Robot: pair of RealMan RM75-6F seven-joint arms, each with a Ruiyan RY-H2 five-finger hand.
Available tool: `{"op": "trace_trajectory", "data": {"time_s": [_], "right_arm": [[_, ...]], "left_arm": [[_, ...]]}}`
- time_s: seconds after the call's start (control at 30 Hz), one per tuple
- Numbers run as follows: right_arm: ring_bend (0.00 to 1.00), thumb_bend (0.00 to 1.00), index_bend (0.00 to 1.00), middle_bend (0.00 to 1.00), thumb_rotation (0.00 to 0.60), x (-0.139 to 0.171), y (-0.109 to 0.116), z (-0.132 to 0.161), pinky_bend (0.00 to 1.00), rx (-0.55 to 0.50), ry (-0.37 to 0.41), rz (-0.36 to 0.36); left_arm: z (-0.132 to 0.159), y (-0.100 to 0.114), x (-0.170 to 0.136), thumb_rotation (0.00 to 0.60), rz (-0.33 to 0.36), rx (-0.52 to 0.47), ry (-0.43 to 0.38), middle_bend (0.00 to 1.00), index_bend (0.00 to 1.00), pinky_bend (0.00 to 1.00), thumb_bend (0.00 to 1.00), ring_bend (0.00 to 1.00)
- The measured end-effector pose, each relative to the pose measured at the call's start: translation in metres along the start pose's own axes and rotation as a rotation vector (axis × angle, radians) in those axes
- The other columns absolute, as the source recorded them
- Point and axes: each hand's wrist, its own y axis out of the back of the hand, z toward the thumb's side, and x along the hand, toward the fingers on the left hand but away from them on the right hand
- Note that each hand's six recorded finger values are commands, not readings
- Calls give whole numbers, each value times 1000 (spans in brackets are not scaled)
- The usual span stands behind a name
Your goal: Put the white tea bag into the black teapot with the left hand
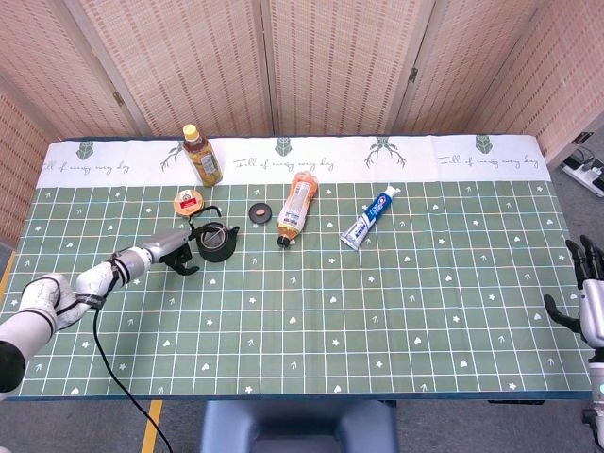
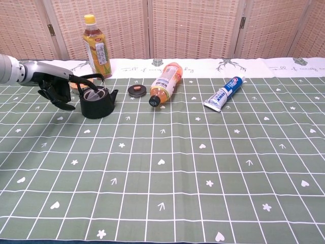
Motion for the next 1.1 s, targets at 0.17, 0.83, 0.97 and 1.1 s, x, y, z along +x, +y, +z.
{"op": "trace_trajectory", "data": {"time_s": [0.17, 0.83, 0.97, 1.1], "right_arm": [[0, 365, 0, 0, 600, 4, 2, 2, 0, -1, 17, -8], [0, 365, 0, 0, 600, 28, -2, 30, 0, 0, 178, 22], [0, 364, 0, 0, 600, 35, -5, 35, 0, 5, 207, 32], [0, 365, 0, 0, 600, 39, -7, 35, 0, 11, 211, 39]], "left_arm": [[2, 8, -16, 600, 6, 5, -8, 1000, 0, 1000, 432, 1000], [20, 34, -212, 600, 636, 196, -66, 974, 0, 975, 391, 905], [-2, 4, -264, 600, 732, 241, 97, 583, 0, 606, 326, 442], [-24, -49, -288, 600, 695, 283, 269, 337, 0, 375, 320, 231]]}}
